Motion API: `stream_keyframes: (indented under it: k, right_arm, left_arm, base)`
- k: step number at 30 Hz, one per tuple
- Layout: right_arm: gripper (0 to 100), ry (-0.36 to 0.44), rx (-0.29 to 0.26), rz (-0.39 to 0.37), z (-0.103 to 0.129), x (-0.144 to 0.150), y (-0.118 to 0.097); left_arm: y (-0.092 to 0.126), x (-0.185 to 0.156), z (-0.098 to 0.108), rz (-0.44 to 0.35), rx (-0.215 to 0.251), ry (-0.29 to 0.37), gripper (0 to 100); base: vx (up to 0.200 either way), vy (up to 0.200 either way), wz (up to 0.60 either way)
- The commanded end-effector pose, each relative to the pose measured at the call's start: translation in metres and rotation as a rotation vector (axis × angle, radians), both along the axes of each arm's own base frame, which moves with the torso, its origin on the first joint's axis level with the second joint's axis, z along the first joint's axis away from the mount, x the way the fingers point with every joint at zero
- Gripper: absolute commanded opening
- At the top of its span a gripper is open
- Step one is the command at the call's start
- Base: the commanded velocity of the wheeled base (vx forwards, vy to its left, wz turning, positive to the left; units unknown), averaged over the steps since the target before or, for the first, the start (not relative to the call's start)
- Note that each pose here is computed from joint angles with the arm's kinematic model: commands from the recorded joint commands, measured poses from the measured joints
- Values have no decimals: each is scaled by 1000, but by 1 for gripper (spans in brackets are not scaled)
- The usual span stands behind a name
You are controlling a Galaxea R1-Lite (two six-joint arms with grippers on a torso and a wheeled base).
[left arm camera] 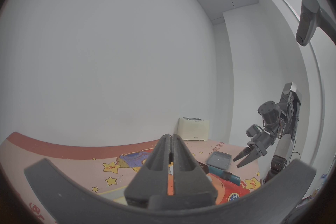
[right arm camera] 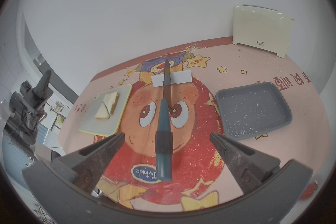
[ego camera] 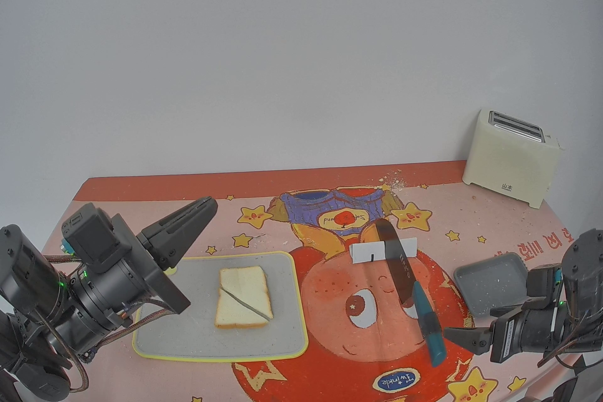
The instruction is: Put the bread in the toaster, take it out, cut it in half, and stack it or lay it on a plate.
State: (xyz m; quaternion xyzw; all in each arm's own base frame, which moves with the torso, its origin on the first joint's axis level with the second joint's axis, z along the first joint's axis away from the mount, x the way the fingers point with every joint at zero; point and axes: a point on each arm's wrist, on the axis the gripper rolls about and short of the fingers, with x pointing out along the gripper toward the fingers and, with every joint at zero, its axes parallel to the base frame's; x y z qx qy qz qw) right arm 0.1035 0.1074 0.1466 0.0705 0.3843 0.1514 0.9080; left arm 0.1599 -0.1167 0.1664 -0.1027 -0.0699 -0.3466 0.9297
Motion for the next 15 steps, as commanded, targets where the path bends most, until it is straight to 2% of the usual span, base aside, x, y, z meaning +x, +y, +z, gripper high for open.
stream_keyframes:
  k: [1,7,11,12,15]
  right_arm:
    - [100,-53,74,-7,18,4,3]
    - [100,-42,67,-11,17,10,8]
    - [100,-40,63,-10,17,10,8]
    - [100,-39,62,-10,16,10,8]
    - [100,-37,59,-9,15,9,7]
  left_arm:
    - [0,0,1,8,-24,-1,0]
    - [-1,0,2,3,-31,1,0]
    - [-1,2,3,-9,-61,18,0]
    - [-1,1,5,-35,-93,36,0]
    - [0,-2,3,-87,-108,67,0]
  base:
    - [-200,0,0]
    - [-200,0,0]
    - [0,0,0]
    - [0,0,0]
    - [0,0,0]
